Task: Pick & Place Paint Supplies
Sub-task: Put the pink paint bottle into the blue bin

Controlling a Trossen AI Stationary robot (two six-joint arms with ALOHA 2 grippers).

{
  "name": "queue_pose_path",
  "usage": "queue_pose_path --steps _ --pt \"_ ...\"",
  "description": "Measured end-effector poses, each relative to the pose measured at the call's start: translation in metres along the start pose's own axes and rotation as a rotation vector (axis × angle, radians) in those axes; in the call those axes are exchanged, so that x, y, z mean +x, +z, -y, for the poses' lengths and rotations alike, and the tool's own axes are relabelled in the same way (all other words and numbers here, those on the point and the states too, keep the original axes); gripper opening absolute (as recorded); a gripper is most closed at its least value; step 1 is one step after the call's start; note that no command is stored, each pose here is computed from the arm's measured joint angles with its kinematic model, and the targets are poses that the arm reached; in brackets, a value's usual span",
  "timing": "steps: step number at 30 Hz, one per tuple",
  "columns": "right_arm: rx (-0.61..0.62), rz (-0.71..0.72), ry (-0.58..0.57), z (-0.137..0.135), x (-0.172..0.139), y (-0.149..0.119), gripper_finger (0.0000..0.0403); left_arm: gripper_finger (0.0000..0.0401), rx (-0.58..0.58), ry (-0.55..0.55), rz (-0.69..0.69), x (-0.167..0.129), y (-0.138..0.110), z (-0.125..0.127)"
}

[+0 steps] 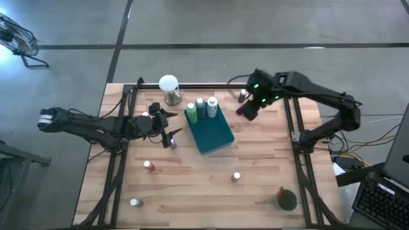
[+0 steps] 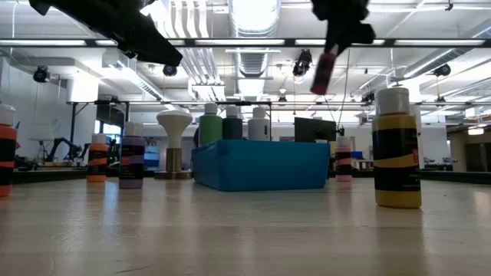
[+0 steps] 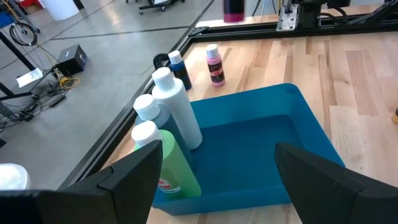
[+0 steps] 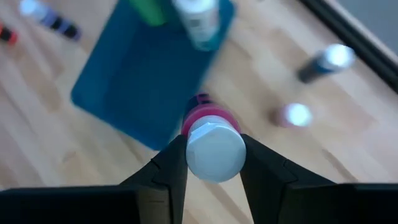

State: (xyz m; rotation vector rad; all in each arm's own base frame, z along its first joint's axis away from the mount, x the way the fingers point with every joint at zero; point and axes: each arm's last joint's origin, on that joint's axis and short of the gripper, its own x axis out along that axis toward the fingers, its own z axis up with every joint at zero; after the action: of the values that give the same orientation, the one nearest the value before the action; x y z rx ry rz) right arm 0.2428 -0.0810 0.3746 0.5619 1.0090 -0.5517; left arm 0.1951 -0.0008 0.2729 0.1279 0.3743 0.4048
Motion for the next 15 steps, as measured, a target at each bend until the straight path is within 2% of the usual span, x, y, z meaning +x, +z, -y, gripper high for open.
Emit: queue_pose_path --steps 6,15 --pt "-0.085 -0.064 0.003 -0.034 0.032 0.02 0.0114 0.0314 0.002 0.0 0.001 0.0 0.0 0.0" --pt "-0.169 -0.145 -0.031 -0.056 0.087 0.051 0.0114 0.0314 0.005 0.0 0.0 0.0 0.0 0.0"
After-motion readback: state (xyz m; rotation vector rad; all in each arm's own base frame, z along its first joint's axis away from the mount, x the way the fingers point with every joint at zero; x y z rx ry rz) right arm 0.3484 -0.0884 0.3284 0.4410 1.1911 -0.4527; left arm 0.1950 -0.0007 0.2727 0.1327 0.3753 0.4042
